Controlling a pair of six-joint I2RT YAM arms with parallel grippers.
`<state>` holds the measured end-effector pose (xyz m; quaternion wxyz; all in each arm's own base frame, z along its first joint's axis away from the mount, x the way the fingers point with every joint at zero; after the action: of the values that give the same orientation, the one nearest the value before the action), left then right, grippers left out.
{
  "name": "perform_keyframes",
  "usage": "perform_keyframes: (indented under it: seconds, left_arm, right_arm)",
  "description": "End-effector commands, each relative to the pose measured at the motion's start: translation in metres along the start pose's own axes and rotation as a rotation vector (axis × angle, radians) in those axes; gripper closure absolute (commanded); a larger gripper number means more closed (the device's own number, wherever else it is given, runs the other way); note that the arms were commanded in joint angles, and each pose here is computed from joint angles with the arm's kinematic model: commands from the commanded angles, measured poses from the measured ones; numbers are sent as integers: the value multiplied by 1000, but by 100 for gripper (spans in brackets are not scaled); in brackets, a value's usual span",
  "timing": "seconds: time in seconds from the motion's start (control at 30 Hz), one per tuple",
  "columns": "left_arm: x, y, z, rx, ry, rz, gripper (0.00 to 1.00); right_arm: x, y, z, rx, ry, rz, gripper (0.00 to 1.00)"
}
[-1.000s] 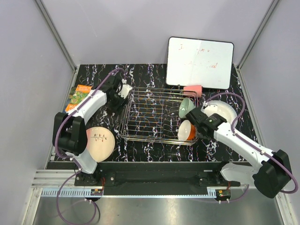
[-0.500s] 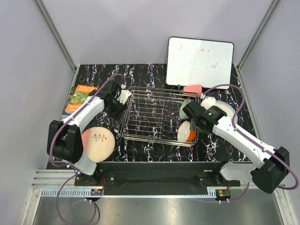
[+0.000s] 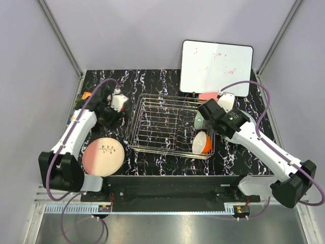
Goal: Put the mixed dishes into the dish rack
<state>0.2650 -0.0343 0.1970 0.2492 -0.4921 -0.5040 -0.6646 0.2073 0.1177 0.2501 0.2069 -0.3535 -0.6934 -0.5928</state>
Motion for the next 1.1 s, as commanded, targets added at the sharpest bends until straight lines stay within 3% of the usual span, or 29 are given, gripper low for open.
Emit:
perform_keyframes:
  seconds: [0.0, 0.2, 0.33, 0.6, 0.7, 0.93, 1.07]
  left_arm:
    - [28, -20, 33, 28, 33, -31, 37]
    - [38, -25, 29, 75, -22, -41, 37]
    - [34, -31, 27, 53, -30, -44, 37]
    - [40, -21, 30, 76, -24, -72, 38]
    - [42, -20, 30, 70, -23, -82, 37]
    - [42, -6, 32, 84, -48, -104, 37]
    - [45, 4, 35, 83, -44, -121, 37]
  right_arm:
    - [5, 34, -4, -82, -6, -144, 23]
    - [-9, 52, 19, -125, 119, -148, 25]
    - [-32, 68, 13, -168, 21, -160, 24]
    - [-87, 101, -31, -423, -87, -128, 23]
    - [-109, 85, -59, -569, -128, -49, 22]
    - [-143, -1, -104, -834, -252, 180, 22]
    - [-131, -15, -109, -843, -258, 237, 18]
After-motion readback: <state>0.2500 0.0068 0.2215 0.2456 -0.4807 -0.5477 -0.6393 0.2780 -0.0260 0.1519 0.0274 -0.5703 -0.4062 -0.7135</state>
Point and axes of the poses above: each gripper's point midway between its finger pads, its own x axis back along the fingers, its own z axis along the line the jaws close on, y = z × x, the point moved 7 cm from there along x, back along the fingers, and after that the axes turned 14 degrees about x, right-handed, at the moved point
